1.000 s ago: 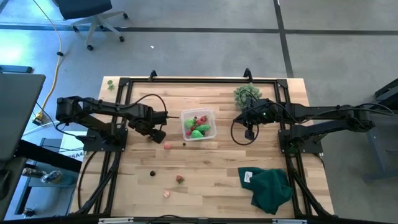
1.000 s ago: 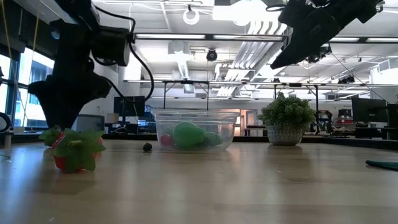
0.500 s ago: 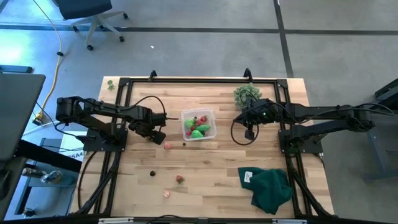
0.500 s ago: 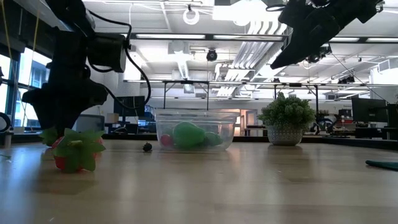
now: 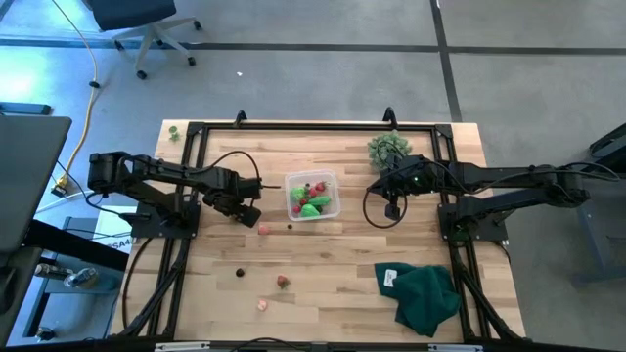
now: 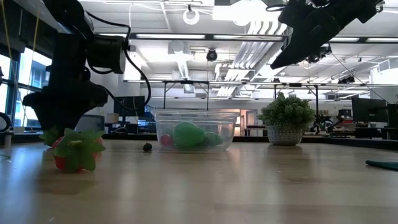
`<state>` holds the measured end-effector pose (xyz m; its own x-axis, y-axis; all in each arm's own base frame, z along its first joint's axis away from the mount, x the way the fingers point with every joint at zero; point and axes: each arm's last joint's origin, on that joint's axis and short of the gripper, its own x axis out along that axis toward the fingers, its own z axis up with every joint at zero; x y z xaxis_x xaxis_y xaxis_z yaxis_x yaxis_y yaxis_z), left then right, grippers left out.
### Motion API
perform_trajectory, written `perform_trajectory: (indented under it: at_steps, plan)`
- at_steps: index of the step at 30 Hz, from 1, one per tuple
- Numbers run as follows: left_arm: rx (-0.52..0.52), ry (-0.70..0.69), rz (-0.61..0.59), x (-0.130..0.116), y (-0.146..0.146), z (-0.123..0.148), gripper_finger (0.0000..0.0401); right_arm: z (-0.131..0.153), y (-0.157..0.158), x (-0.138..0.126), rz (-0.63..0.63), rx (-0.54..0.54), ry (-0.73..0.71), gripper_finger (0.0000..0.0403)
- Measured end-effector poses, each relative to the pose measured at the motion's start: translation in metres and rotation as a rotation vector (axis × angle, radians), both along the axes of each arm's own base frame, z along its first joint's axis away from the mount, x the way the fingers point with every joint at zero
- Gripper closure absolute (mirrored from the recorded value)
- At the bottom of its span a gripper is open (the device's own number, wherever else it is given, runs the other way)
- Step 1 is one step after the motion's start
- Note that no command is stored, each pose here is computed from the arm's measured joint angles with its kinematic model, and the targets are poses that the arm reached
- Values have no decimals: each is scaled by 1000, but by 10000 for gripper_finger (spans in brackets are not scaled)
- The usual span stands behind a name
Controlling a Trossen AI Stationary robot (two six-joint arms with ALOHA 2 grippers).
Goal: Pick and placing Produce into tupperware
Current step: Put the strawberry into the transparent bin
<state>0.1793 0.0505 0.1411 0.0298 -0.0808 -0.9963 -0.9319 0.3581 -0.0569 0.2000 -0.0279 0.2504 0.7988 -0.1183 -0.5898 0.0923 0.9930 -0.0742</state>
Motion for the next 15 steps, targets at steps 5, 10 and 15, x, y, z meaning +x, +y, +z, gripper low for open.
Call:
perform_trajectory:
  at_steps: [5, 10, 15]
  plan:
    - [1, -1, 0, 0, 0, 0, 199, 0, 0, 0, 0, 0, 0, 401]
    - [22, 9, 15, 0, 1, 0, 199, 0, 0, 0, 0, 0, 0, 401]
    - [34, 13, 20, 0, 1, 0, 199, 0, 0, 0, 0, 0, 0, 401]
